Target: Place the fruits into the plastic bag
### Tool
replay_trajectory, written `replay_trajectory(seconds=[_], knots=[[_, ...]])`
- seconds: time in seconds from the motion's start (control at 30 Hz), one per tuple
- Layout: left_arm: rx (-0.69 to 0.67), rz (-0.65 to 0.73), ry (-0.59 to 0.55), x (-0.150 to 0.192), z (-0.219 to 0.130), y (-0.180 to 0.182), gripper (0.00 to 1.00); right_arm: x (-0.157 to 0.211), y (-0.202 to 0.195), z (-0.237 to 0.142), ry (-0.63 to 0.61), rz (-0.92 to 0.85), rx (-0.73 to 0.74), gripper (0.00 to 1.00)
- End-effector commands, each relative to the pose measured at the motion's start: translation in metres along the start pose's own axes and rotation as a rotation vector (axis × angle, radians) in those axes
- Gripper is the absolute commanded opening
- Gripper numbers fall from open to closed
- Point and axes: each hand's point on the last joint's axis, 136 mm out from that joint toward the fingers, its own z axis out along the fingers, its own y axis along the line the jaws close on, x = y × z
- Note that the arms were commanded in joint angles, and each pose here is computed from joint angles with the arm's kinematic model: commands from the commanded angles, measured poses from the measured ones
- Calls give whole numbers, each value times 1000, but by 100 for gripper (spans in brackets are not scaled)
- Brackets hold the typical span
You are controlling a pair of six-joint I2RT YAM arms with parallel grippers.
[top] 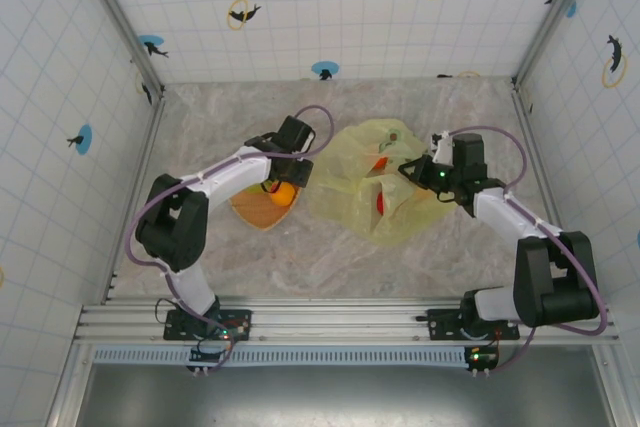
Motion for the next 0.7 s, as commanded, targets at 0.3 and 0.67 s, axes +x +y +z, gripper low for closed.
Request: replay_trajectory(seconds=[0.3, 0.67], knots=[[-8, 34, 31, -2, 11, -2, 53, -5, 8, -6, -19, -21, -26, 0], [-12, 36, 53, 2, 19, -2, 50, -2, 6, -6, -12, -11, -25, 0]])
